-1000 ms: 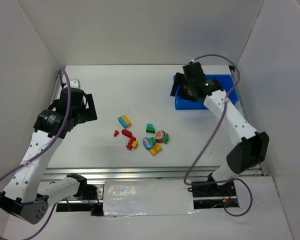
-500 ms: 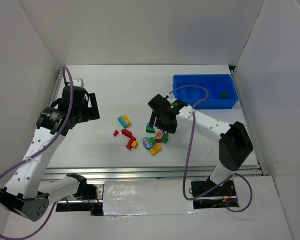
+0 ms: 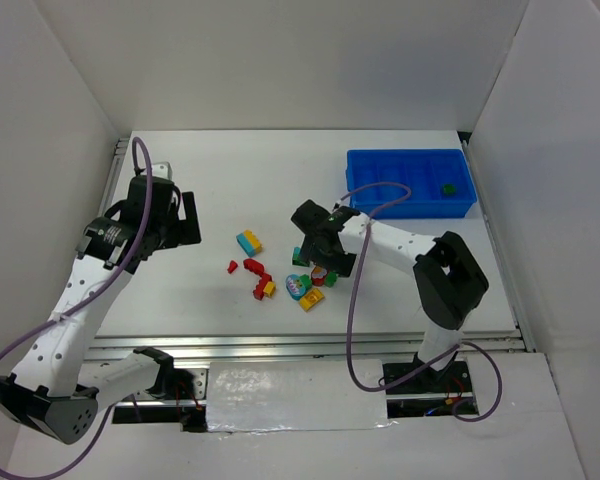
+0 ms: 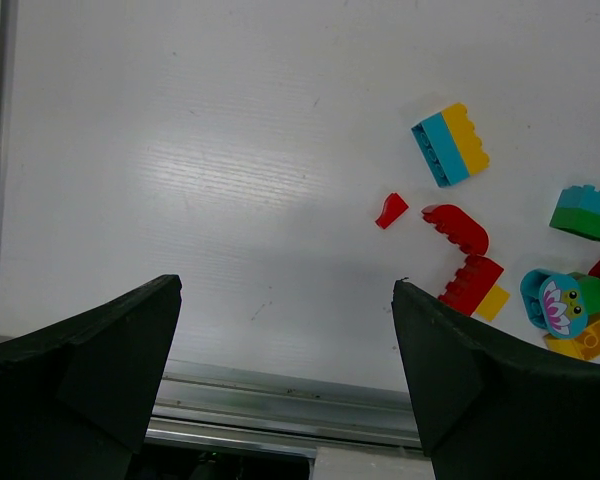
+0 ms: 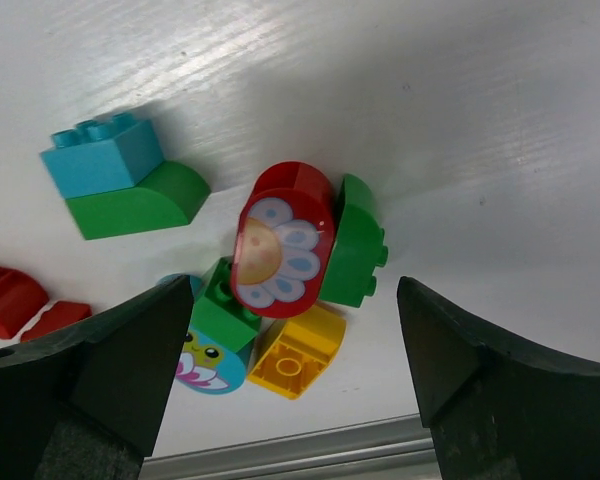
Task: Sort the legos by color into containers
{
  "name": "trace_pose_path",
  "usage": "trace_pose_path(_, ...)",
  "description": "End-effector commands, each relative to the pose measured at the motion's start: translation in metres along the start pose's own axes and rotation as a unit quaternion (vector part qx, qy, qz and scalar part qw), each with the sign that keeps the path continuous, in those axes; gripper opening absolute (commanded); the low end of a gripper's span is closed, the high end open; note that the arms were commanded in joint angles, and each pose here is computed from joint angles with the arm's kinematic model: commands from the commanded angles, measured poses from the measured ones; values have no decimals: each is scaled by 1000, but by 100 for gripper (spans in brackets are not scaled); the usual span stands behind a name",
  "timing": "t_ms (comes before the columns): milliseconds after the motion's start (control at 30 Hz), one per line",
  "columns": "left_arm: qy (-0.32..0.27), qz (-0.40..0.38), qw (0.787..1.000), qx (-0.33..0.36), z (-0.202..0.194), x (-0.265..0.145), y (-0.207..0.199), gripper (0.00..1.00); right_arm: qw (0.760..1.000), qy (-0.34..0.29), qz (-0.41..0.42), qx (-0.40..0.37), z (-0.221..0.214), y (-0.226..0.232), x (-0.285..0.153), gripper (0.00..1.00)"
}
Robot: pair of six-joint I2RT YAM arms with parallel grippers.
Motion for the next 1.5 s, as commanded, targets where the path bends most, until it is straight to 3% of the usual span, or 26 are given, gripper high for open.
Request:
trace_pose_path(0, -16, -12, 1000, 6, 4, -2, -2, 99, 1000, -2, -16, 6, -7, -2, 15, 91)
trace_pose_path(267, -9, -19, 1000, 8, 4, 2, -5, 99, 1000, -6, -4, -2, -7, -5, 32, 90)
trace_pose_path(433, -4, -22, 1000, 7, 3, 3, -7, 99, 1000, -8, 4, 5, -6, -9, 43, 84)
trace_pose_path(533, -4, -21, 1000, 10, 4, 4, -7, 100, 1000, -14, 7, 6, -5, -12, 46, 74)
trace_pose_path(567, -4, -21, 1000, 10, 4, 4, -7, 99, 1000, -15, 6, 5, -5, -14, 46, 63)
trace_pose_path(633, -3, -24, 1000, 11, 5, 4, -8, 100, 1000, -24, 11, 4, -3, -15, 44, 52)
trace_pose_path(667, -4, -26, 1000, 9, 6, 4, -9, 100, 999, -30, 17, 0, -1, -15, 40, 40)
trace_pose_path(733, -1, -37, 999, 6, 8, 4, -12, 99, 999, -39, 17, -5, 2, -16, 37, 32)
trace_pose_path(767, 1, -45, 999, 4, 9, 3, -15, 99, 998, -52, 28, -18, 7, -17, 27, 21)
trace_pose_path(867, 17, -101, 995, -13, 18, -4, -30, 100, 991, -96, 74, -54, 17, -23, -5, 15)
trace_pose_path(1000, 53, -222, 971, -67, 31, -14, -63, 100, 954, -180, 206, -123, 28, -29, -59, 17)
trace_pose_path(1067, 81, -309, 944, -86, 36, -17, -84, 99, 916, -219, 278, -189, 30, -32, -87, 17)
trace_pose_path(1100, 100, -337, 930, -110, 37, -17, -93, 100, 892, -211, 330, -225, 24, -30, -98, 18)
trace_pose_path(1133, 118, -403, 900, -115, 37, -19, -106, 100, 874, -216, 351, -258, 21, -31, -105, 18)
trace_pose_path(1200, 154, -458, 862, -153, 37, -20, -120, 99, 842, -222, 401, -284, 18, -33, -125, 18)
trace_pose_path(1233, 163, -508, 833, -147, 36, -21, -129, 100, 833, -229, 410, -293, 18, -35, -132, 22)
trace_pose_path(1333, 189, -547, 802, -148, 36, -27, -144, 100, 818, -244, 427, -297, 18, -37, -150, 23)
trace_pose_path(1467, 203, -557, 796, -124, 33, -35, -160, 99, 810, -256, 436, -299, 20, -40, -166, 24)
Point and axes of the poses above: each gripper's point midway between its finger pads, its own x axis out along the fingers, its own y axis along the line the jaws close on, z = x × y, the point moved 9 cm from there along -x, back along the fingers, and after that the axes turned 7 degrees about -x, right-handed, at the moved point
